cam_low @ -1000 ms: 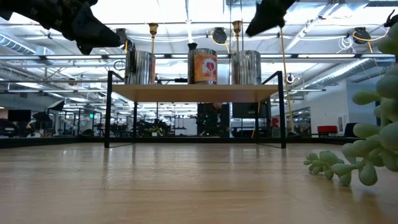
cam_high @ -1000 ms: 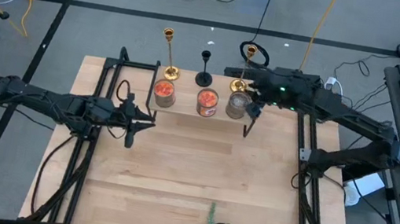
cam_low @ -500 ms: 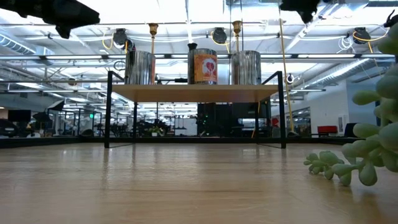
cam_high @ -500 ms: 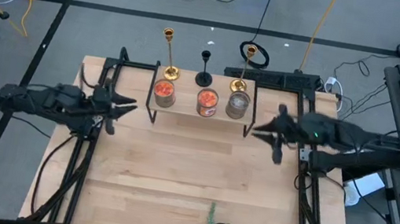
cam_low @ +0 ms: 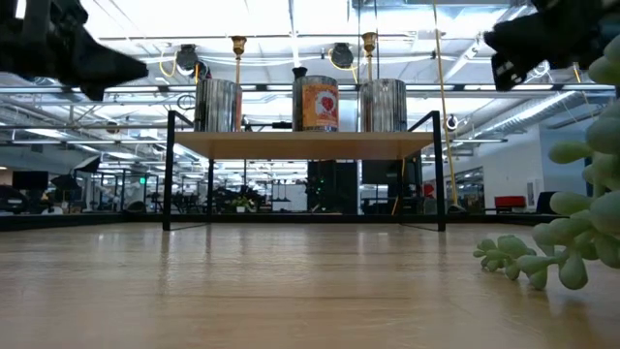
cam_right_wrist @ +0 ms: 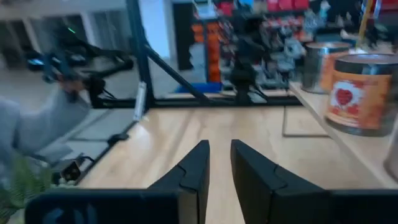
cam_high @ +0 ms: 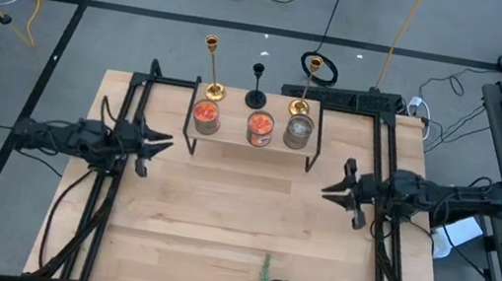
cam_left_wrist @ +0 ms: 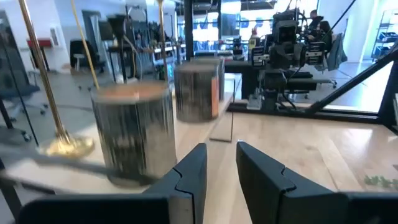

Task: Pick & Place candle stick holders
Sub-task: Return to Home Position

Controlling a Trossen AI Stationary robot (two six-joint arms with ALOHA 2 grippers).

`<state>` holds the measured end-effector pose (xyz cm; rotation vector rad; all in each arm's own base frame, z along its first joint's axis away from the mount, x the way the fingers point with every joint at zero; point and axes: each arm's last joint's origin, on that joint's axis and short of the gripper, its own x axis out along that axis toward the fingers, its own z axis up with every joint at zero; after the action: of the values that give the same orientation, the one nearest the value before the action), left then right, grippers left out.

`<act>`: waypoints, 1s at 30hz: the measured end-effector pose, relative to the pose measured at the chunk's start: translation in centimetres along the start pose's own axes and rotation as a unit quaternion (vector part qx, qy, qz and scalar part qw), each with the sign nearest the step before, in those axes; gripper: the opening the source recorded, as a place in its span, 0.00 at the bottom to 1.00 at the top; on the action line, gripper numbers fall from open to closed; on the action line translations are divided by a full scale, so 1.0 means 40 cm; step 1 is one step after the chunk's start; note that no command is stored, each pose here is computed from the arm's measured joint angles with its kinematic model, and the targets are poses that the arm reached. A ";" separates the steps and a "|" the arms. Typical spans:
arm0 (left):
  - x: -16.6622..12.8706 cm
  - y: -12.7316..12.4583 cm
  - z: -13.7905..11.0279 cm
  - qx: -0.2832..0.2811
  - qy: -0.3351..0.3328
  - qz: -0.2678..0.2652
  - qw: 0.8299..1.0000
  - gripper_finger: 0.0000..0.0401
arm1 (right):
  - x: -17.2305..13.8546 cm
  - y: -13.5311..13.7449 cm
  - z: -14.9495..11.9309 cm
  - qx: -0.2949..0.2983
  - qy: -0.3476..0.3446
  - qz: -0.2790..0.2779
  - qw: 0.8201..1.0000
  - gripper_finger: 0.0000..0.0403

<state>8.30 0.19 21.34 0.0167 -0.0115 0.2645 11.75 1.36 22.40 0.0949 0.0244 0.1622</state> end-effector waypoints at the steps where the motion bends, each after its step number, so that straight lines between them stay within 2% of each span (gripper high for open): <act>1: 0.001 -0.001 -0.013 -0.005 0.003 0.000 1.000 0.23 | -0.004 0.000 -0.016 -0.001 -0.010 0.010 1.000 0.15; 8: 0.011 -0.006 -0.054 -0.006 0.007 -0.005 1.000 0.23 | -0.020 -0.001 -0.102 -0.009 -0.061 0.055 0.997 0.13; 13: 0.013 -0.008 -0.058 -0.005 0.003 -0.014 1.000 0.23 | -0.031 0.001 -0.088 -0.012 -0.098 0.058 0.993 0.13; 19: 0.013 -0.009 -0.060 0.018 0.007 -0.022 1.000 0.23 | -0.032 0.001 -0.089 -0.017 -0.097 0.058 0.993 0.13; 25: 0.022 -0.024 -0.094 0.019 0.006 -0.089 0.996 0.23 | -0.030 -0.001 -0.098 -0.014 -0.078 0.056 0.995 0.13; 30: 0.027 -0.029 -0.102 0.029 -0.024 -0.108 0.993 0.23 | -0.028 -0.002 -0.113 -0.023 -0.048 0.052 0.997 0.14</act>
<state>9.66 -0.57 17.28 0.0810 -0.0502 0.0470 10.52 1.51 17.91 0.0586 -0.0803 0.2615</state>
